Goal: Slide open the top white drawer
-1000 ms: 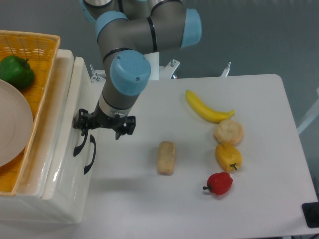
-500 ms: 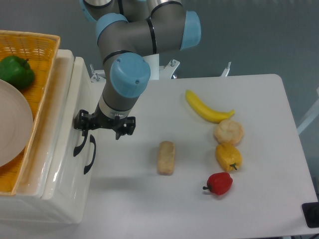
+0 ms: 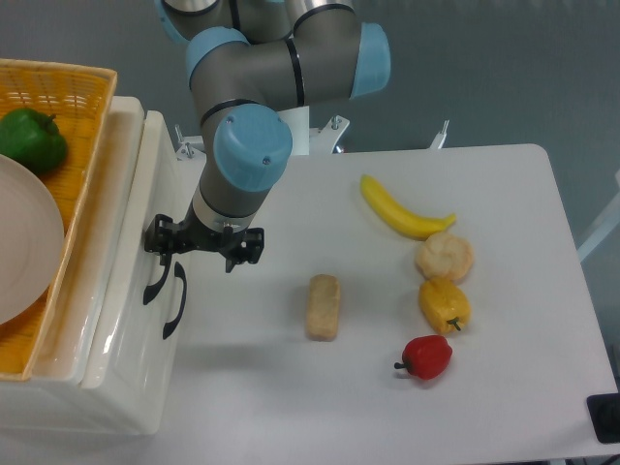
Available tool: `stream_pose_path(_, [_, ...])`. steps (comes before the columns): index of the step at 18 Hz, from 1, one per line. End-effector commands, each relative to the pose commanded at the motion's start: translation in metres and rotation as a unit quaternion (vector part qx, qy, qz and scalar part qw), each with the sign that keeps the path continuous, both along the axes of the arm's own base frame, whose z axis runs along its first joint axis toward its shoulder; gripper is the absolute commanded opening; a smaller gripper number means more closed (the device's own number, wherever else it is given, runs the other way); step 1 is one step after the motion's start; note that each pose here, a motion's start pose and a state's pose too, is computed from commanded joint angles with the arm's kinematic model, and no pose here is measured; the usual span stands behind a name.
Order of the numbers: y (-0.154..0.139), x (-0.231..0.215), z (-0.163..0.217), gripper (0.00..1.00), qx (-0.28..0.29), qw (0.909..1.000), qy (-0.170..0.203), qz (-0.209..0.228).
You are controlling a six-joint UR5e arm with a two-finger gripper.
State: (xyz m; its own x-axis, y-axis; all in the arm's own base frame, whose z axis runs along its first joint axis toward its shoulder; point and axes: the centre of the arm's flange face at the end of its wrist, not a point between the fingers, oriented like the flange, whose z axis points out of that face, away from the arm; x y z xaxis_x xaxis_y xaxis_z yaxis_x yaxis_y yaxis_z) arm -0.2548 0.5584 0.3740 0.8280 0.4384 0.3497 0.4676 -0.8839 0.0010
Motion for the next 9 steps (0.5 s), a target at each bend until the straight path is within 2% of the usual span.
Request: stream_pose_path(9, [-0.0007,-0.0023,0.0032,1.0,-0.003,0.9999,0.012,-0.002])
